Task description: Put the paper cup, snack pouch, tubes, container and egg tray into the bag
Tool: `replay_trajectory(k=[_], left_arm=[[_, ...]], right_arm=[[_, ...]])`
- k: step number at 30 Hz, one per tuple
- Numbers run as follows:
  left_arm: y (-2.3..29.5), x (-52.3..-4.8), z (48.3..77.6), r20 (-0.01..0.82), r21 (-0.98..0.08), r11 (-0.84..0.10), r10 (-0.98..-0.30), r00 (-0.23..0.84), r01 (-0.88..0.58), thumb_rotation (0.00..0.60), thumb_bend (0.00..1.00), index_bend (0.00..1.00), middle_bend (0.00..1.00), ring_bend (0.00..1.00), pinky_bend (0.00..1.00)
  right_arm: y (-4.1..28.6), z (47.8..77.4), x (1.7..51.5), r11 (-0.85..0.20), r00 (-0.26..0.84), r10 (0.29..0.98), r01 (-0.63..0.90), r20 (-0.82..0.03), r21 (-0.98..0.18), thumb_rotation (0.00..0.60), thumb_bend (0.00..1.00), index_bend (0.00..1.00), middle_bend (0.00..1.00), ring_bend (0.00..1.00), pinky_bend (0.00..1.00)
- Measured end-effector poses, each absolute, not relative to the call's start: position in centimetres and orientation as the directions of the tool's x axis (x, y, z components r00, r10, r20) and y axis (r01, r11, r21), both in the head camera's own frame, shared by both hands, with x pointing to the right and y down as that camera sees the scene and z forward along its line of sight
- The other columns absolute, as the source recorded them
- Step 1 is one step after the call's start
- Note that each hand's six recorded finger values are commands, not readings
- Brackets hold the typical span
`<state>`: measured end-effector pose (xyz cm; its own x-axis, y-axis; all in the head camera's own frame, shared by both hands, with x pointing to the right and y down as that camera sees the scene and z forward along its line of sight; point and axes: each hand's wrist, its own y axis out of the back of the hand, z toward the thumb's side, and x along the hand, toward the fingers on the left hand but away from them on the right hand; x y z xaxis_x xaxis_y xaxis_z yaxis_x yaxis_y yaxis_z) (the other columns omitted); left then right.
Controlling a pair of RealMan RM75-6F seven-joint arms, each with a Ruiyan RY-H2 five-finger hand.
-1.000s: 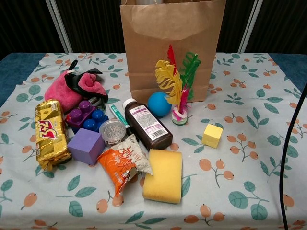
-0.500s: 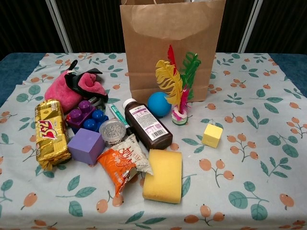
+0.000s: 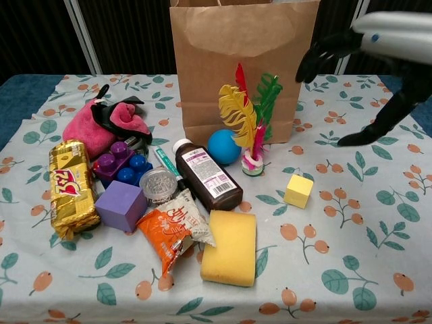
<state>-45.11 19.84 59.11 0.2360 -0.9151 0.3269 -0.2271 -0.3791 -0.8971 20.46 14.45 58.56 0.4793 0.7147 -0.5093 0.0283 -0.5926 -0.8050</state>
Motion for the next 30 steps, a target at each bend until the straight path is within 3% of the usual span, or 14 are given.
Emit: replay_trajectory(k=[11,20,30], left_arm=[[20.6,-44.9,59.6,0.346,-0.889,-0.399,-0.907,0.242,-0.225,0.600,0.03,0.10,0.14,0.11,0.26],[20.4,-44.7,59.6,0.332,-0.891,-0.388,-0.911,0.244,-0.237,0.600,0.03,0.10,0.14,0.11,0.26],[20.1,-44.9,59.3,0.313,-0.893,-0.371,-0.919,0.240,-0.255,0.600,0.03,0.10,0.14,0.11,0.26]], right_arm=[[16.1,59.7,11.4,-0.584,0.640,0.625,0.005,-0.446,-0.812,0.600,0.02,0.29,0.26,0.10,0.14],[15.0,60.9,4.8,-0.565,0.666,0.608,-0.020,-0.432,-0.825,0.600,0.02,0.30,0.27,0.10,0.14],[12.2,64.7,0.0,-0.484,0.663,0.576,-0.193,-0.477,-0.853,0.600,0.02,0.30,0.25,0.09,0.14]])
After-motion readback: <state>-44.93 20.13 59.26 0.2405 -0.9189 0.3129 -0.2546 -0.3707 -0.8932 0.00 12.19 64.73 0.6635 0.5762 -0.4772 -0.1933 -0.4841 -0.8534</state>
